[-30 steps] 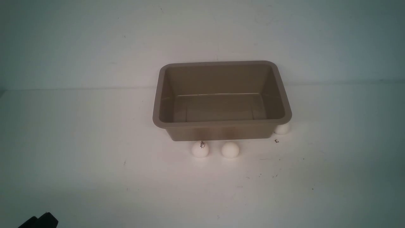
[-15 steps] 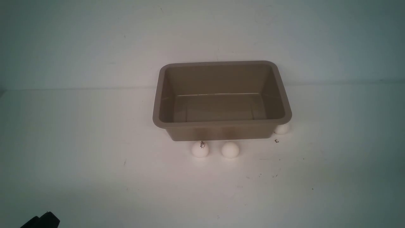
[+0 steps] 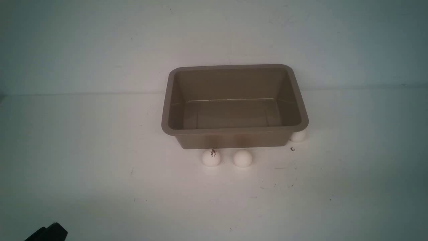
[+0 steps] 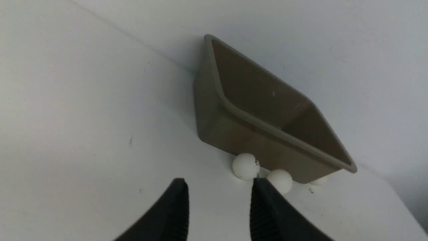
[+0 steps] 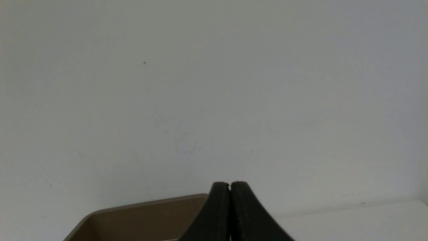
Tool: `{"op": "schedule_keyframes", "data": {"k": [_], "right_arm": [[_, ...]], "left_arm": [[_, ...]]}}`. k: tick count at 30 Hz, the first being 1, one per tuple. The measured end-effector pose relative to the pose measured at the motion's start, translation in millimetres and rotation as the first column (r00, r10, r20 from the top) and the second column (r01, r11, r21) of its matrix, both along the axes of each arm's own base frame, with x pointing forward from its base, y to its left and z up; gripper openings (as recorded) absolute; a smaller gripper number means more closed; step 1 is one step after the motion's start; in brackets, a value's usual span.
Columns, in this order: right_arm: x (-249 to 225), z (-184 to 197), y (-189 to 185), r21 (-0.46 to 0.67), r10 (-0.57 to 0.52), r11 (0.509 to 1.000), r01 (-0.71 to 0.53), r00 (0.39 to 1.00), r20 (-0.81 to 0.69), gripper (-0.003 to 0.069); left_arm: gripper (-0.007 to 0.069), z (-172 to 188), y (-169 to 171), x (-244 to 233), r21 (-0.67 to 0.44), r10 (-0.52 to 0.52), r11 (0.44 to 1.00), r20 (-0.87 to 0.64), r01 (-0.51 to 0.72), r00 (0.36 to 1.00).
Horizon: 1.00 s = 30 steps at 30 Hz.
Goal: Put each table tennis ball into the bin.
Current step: Use the right arm to clamp the table tennis ball closest to it
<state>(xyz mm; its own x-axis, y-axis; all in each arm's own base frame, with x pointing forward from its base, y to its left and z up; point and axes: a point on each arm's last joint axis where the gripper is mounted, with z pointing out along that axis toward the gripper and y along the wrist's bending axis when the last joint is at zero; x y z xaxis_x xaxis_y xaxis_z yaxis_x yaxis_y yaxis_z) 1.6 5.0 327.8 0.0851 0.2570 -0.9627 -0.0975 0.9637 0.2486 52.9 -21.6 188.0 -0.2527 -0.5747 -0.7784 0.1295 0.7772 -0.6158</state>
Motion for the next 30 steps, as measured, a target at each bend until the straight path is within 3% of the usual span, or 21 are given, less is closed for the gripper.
{"op": "schedule_keyframes", "data": {"k": [5, 20, 30], "right_arm": [[0, 0, 3, -0.001, 0.039, 0.999, -0.039, 0.999, 0.000, -0.0019], [4, -1, 7, -0.093, 0.074, 0.993, -0.076, 0.997, -0.029, -0.0019], [12, -3, 8, -0.120, 0.073, 0.989, -0.082, 0.994, -0.079, -0.0019]], "left_arm": [[0.0240, 17, -4, -4, 0.134, -0.067, 0.989, 0.070, 0.057, 0.995], [0.0240, 46, -11, -7, 0.228, -0.162, 0.964, 0.111, 0.133, 0.980], [0.0240, 90, -17, 2, 0.460, -0.278, 0.863, 0.094, 0.206, 0.956]]}}
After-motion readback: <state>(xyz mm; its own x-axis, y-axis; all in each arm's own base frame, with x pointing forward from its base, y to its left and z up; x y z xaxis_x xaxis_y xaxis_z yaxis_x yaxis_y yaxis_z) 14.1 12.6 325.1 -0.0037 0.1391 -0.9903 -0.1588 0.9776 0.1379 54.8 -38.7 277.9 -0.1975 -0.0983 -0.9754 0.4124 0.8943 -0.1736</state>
